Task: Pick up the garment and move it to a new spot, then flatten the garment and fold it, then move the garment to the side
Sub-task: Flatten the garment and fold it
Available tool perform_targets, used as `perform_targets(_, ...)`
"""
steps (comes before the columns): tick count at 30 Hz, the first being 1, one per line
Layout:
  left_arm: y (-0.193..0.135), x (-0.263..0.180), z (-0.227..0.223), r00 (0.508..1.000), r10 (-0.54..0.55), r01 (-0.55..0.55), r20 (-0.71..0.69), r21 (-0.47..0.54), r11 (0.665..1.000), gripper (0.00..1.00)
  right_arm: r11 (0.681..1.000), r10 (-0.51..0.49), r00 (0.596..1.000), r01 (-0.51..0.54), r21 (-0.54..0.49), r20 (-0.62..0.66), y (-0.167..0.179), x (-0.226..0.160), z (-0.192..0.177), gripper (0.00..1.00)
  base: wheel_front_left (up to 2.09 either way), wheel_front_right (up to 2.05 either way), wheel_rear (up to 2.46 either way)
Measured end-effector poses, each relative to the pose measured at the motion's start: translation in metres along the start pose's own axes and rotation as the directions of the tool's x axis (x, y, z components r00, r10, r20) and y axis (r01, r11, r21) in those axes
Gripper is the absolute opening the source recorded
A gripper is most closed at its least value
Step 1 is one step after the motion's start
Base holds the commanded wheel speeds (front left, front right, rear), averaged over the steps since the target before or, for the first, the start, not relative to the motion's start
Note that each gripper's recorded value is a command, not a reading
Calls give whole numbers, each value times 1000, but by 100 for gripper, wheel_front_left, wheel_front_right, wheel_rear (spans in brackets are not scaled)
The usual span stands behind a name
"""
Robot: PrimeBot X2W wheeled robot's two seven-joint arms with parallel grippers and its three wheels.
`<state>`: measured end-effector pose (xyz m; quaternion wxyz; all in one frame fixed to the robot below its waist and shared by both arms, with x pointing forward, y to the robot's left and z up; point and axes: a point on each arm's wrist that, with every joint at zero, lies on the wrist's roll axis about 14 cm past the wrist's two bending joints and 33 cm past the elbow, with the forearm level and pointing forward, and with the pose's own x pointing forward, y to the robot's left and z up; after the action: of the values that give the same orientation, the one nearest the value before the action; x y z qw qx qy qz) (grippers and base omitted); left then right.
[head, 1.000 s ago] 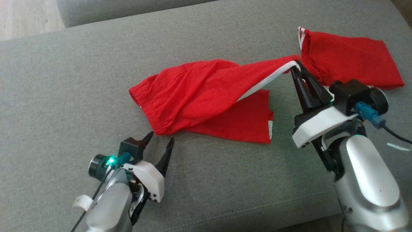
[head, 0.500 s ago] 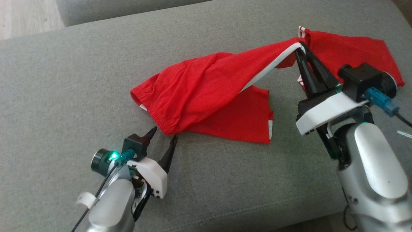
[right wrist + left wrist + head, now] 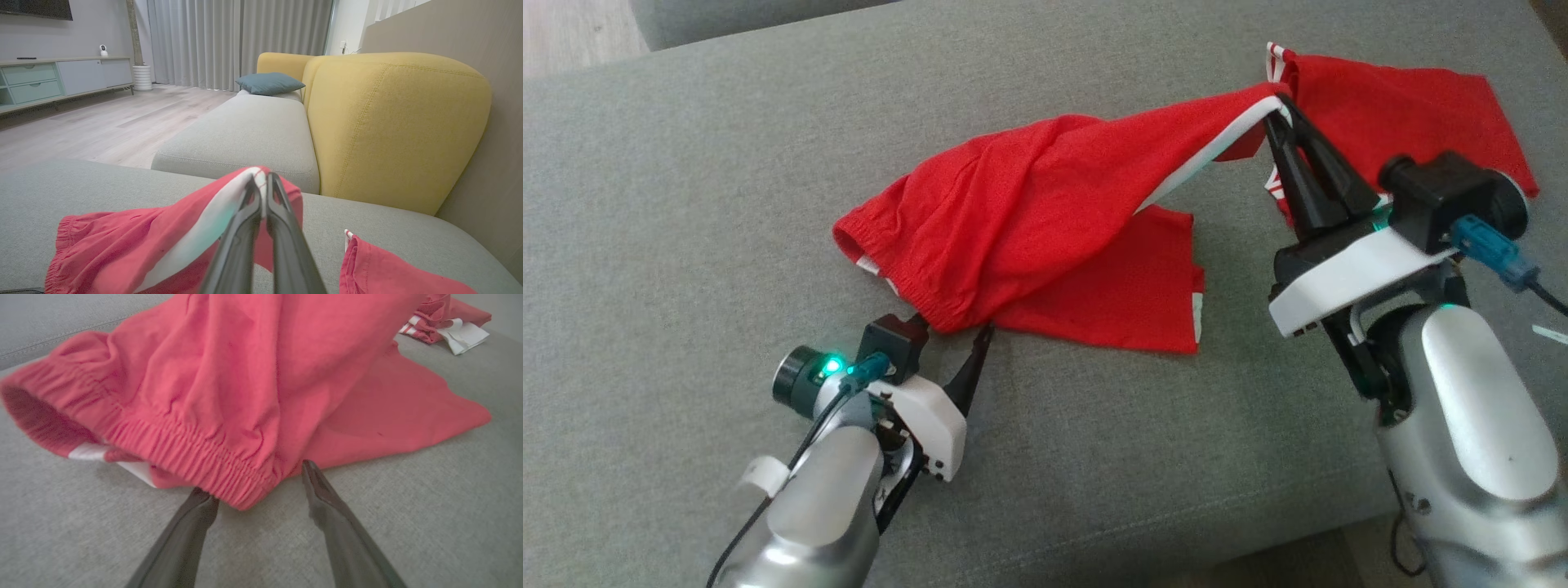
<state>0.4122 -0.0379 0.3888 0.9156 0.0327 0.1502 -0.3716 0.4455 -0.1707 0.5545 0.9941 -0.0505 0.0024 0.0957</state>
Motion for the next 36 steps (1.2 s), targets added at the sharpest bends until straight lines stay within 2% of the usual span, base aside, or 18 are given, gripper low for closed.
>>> perform_targets(2, -2, 1, 0, 1000, -6, 6, 0, 4, 1000, 100, 1000, -1, 1000, 1, -2, 4, -1, 1, 2, 0, 0, 0, 0)
perform_targets(3, -2, 1, 1, 1000, -9, 9, 1, 5, 1000, 56, 1000, 0, 1000, 0, -2, 5, -1, 1, 2, 0, 0, 0, 0)
perform_targets(5, -2, 0, 5, 1000, -8, 8, 14, 8, 1000, 0, 1000, -2, 1000, 2, 0, 1, -1, 2, 1, 0, 0, 0, 0)
perform_targets(15, 17, -13, 61, 981, 52, -57, 188, 21, 998, 0, 999, -17, 1000, 16, -32, -20, -14, 1, -3, 0, 0, 0, 0)
perform_targets(22, 40, -38, 122, 925, 114, -130, 362, 18, 991, 0, 996, 6, 999, -2, -84, 38, -15, -2, 17, 0, 0, 0, 0)
perform_targets(27, 58, -58, 167, 878, 142, -178, 457, 35, 983, 0, 991, 44, 990, -27, -132, 130, -12, 2, 54, 0, 0, 0, 0)
perform_targets(28, 61, -65, 193, 855, 139, -188, 499, 49, 981, 0, 988, 58, 982, -32, -148, 178, -10, 2, 72, 0, 0, 0, 0)
perform_targets(32, 65, -80, 240, 811, 125, -206, 572, 78, 975, 0, 984, 62, 961, -14, -179, 268, -15, -1, 107, 0, 0, 0, 0)
perform_targets(33, 66, -86, 256, 797, 120, -210, 592, 86, 974, 0, 980, 62, 948, 2, -199, 312, -19, -2, 126, 0, 0, 0, 0)
perform_targets(36, 67, -93, 280, 768, 123, -199, 629, 51, 979, 0, 977, 65, 922, 20, -214, 382, -23, -3, 155, 0, 0, 0, 0)
